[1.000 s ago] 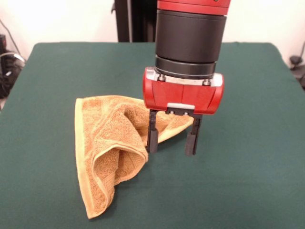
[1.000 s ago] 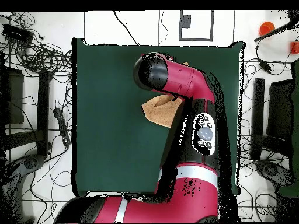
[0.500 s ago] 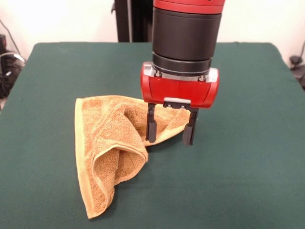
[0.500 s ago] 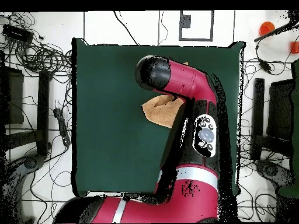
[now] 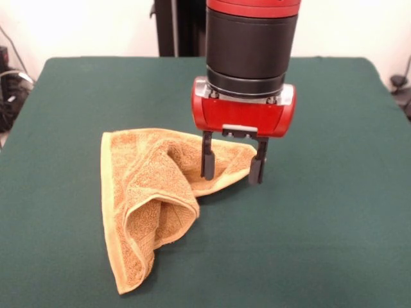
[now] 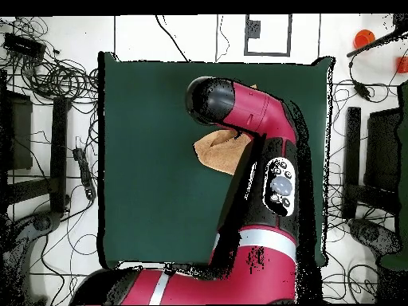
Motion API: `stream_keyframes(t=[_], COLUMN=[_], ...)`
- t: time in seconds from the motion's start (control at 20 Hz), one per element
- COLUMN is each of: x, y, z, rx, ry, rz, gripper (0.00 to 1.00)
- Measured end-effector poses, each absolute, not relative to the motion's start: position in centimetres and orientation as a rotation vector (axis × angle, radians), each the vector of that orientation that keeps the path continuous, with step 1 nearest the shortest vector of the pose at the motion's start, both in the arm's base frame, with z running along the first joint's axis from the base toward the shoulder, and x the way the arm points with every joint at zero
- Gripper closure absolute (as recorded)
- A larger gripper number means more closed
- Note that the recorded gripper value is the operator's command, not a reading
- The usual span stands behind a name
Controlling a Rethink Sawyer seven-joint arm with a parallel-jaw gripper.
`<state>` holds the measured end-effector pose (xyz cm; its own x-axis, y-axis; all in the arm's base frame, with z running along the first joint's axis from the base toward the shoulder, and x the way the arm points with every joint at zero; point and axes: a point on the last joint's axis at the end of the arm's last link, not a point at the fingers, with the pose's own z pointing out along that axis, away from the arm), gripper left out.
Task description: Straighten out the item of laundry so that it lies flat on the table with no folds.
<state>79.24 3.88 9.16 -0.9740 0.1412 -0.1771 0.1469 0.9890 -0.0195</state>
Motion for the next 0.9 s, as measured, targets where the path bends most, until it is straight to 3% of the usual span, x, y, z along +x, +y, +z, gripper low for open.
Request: stream_keyframes(t=[0.9], x=[78.7], y=[6.5], z=[9.2], rx=[0.401], ry=[2.980], rz=[0.022], gripper=[0.00])
